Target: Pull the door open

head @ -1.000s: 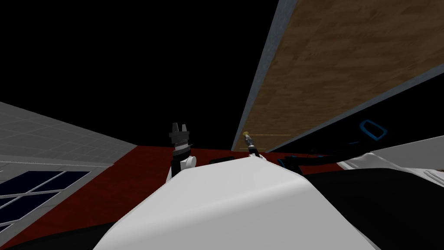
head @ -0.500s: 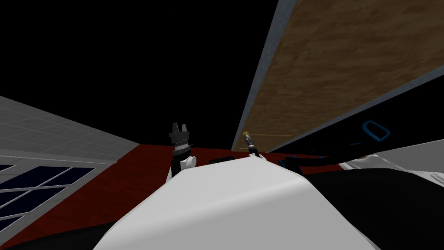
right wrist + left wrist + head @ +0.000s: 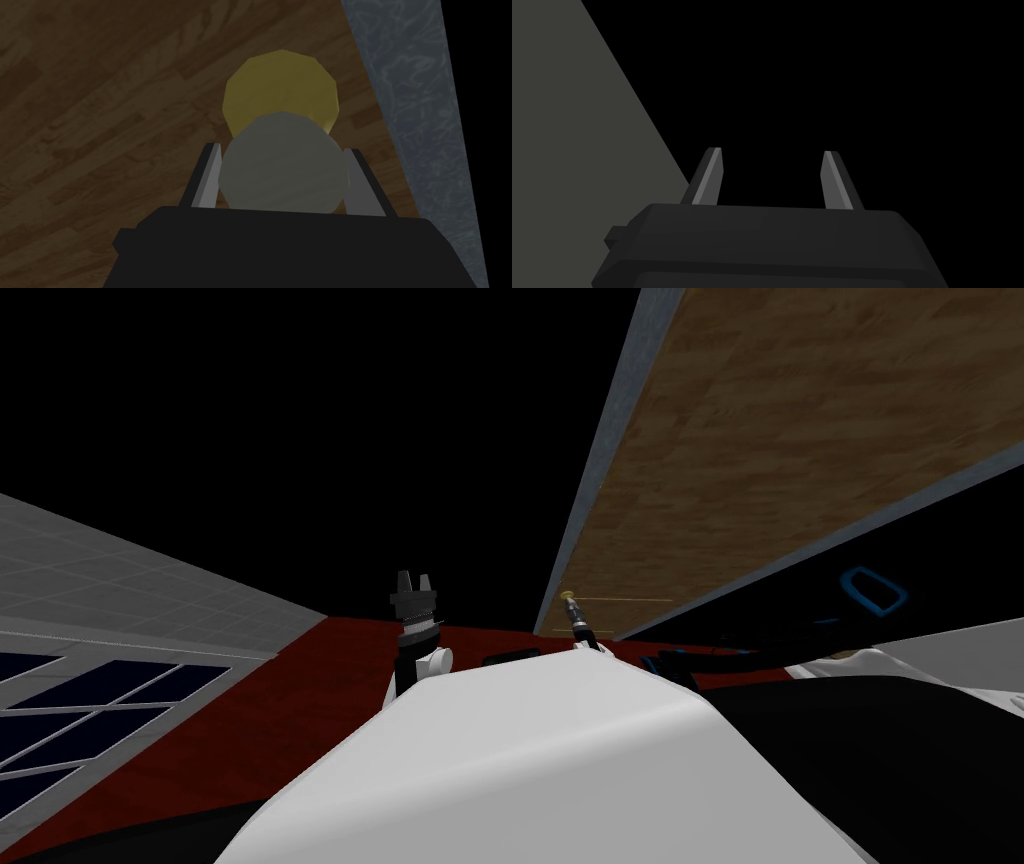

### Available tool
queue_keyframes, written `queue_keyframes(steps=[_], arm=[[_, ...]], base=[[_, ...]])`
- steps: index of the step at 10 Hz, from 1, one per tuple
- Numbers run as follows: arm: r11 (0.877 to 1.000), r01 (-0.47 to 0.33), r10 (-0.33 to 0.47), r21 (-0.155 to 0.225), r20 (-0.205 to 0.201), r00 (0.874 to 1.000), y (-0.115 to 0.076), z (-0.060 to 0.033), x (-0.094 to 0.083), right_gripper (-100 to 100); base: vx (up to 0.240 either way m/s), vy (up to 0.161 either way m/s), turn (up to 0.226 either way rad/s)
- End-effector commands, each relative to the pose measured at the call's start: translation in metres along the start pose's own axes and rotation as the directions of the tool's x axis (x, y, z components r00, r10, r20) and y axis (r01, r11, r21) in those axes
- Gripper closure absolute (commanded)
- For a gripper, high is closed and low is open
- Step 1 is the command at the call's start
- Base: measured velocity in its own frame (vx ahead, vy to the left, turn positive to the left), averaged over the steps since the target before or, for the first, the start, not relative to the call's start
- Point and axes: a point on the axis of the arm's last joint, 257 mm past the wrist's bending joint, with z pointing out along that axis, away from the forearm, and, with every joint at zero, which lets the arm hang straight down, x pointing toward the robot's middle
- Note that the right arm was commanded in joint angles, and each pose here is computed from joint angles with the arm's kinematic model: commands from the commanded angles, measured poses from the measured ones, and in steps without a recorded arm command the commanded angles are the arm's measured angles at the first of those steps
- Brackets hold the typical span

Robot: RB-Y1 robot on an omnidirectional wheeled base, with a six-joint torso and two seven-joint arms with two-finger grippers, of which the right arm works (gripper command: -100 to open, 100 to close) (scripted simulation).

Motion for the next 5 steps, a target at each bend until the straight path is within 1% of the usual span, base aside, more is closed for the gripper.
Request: queue_keyframes(steps=[1,2,3,4,5], arm=[[0.999,-0.054,0.054,0.003,-0.001,0.999,0.0003,-0.0002,0.0018,100],[0.997,-0.071,0.071,0.003,-0.001,0.997,0.0003,-0.0002,0.0018,100],[0.994,-0.107,0.107,0.005,0.001,0.994,-0.0001,0.0004,0.0015,100],[0.994,-0.112,0.112,0.005,0.001,0.994,-0.0001,0.0004,0.0015,100],[0.988,-0.152,0.152,0.007,0.003,0.988,-0.0005,0.0011,0.0011,100]], base=[[-0.037,-0.011,0.052],[-0.027,-0.009,0.023],[-0.03,-0.005,0.037],[-0.023,-0.009,0.019],[-0.029,-0.013,0.039]])
